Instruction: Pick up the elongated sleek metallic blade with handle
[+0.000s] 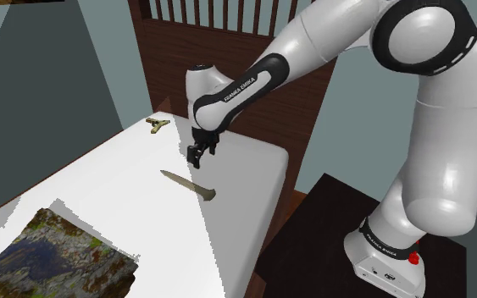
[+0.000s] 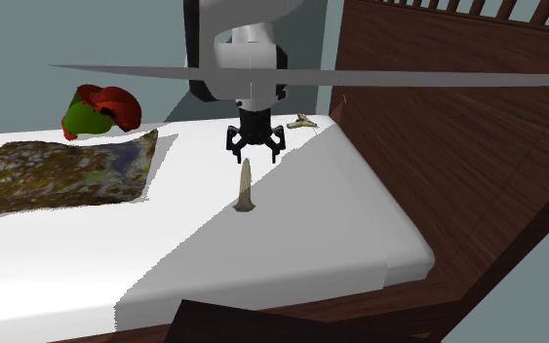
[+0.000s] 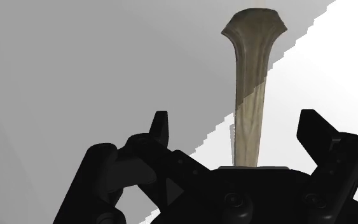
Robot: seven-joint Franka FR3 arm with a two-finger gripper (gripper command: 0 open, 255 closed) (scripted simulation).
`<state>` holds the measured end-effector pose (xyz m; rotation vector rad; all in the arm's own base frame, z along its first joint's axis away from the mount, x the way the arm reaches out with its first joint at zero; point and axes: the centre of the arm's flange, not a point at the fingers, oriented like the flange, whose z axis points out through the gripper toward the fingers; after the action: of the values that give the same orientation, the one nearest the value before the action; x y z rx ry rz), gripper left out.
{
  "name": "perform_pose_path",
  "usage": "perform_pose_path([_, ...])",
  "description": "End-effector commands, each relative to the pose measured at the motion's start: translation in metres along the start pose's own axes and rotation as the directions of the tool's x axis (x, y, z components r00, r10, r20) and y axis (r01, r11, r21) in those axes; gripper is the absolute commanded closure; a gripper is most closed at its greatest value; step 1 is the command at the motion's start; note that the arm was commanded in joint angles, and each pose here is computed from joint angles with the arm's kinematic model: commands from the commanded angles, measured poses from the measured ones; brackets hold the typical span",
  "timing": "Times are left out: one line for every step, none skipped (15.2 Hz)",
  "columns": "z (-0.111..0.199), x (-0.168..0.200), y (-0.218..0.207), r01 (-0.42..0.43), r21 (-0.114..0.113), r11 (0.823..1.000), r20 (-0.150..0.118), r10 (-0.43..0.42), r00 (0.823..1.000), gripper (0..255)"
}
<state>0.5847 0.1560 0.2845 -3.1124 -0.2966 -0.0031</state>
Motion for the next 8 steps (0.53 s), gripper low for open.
perform_pose_path([0.021, 0.015, -0.011, 0.004, 0.006, 1.000, 0.001, -0.004, 1.000, 0])
perform_pose_path([0.030, 0.023, -0.015, 0.007, 0.009, 1.000, 0.002, -0.007, 1.000, 0])
perform_pose_path([0.040, 0.031, -0.019, 0.009, 0.012, 1.000, 0.003, -0.009, 1.000, 0])
perform_pose_path([0.049, 0.040, -0.023, 0.011, 0.014, 1.000, 0.004, -0.011, 1.000, 0])
perform_pose_path([0.059, 0.048, -0.027, 0.013, 0.017, 1.000, 0.004, -0.013, 1.000, 0])
perform_pose_path([0.068, 0.056, -0.032, 0.015, 0.020, 1.000, 0.005, -0.016, 1.000, 0])
perform_pose_path([0.078, 0.064, -0.036, 0.018, 0.023, 1.000, 0.006, -0.018, 1.000, 0])
perform_pose_path([0.083, 0.068, -0.038, 0.019, 0.024, 1.000, 0.006, -0.019, 1.000, 0])
